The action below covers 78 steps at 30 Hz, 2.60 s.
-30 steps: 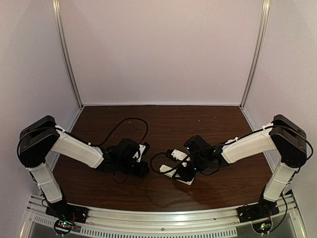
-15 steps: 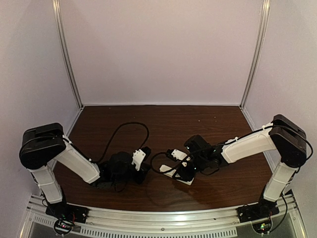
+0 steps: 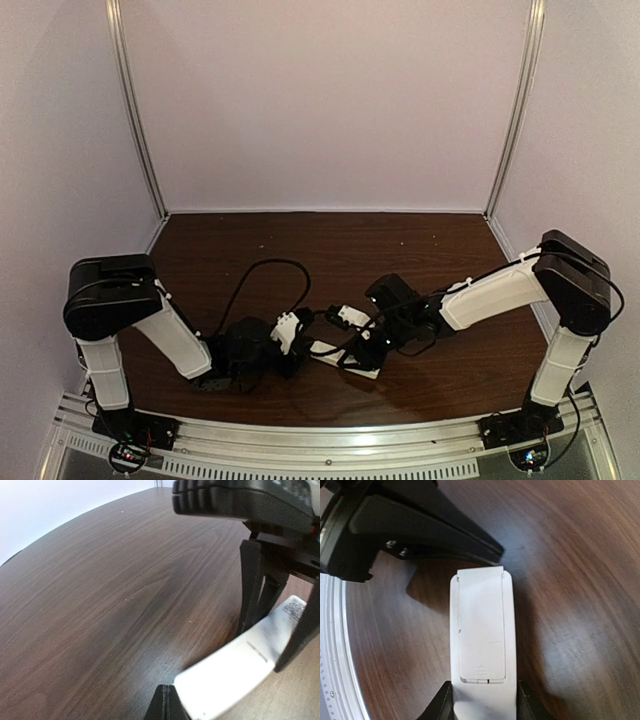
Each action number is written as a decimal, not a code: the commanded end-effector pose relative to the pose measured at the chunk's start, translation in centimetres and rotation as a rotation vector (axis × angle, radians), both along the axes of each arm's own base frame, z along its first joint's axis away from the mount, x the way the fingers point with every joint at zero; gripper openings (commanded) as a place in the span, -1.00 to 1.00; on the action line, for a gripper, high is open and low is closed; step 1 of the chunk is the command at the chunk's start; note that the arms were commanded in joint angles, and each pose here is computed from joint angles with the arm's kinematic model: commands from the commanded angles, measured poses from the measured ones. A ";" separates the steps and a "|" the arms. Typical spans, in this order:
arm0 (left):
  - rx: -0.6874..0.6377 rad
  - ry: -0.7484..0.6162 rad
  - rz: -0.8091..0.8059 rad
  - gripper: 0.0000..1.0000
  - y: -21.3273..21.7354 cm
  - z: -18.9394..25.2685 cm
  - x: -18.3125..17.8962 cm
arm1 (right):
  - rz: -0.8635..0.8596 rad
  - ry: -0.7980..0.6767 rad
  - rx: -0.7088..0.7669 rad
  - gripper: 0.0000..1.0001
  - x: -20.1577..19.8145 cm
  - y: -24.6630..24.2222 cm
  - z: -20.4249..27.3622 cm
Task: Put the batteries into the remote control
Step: Load the battery cover onto the remote control.
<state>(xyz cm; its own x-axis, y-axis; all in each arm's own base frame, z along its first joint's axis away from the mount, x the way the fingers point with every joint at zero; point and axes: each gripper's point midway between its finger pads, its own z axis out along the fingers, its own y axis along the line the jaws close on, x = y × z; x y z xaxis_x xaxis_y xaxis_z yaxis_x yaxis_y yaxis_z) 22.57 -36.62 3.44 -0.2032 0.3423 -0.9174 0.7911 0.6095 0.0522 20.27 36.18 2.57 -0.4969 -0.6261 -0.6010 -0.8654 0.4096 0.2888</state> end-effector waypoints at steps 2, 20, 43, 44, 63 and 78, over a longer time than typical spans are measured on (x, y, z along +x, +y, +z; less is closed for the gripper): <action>-0.027 -0.061 0.017 -1.00 -0.9 0.8 0.8 | 0.073 0.181 -0.073 -1.00 -4.4 -1.2 -3.3; -0.014 -0.075 0.203 -1.00 2.6 1.1 1.3 | -0.008 0.178 -0.105 -1.00 -3.3 -1.9 -3.7; -0.001 -0.076 0.098 -1.00 0.4 1.0 -1.4 | -0.054 0.176 -0.094 -1.00 -2.3 -2.2 -3.6; 0.000 -0.075 0.095 -1.00 0.3 1.0 -1.5 | -0.054 0.175 -0.094 -1.00 -2.3 -2.2 -3.6; -0.025 -0.010 -0.040 -1.00 -2.2 0.0 -3.7 | -0.076 0.164 -0.080 -1.00 -1.6 -2.4 -3.4; -0.063 -0.087 0.222 -1.00 3.0 1.7 -1.1 | -0.073 0.165 -0.093 -1.00 -1.9 -2.8 -3.5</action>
<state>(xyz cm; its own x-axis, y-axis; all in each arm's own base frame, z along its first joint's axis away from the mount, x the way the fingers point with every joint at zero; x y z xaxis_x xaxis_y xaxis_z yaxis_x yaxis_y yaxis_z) 20.76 -33.87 3.36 -0.2030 0.3043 -0.9307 0.6776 0.7298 0.0908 18.96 37.02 2.76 -0.5541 -0.5891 -0.5882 -0.8323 0.3801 0.4034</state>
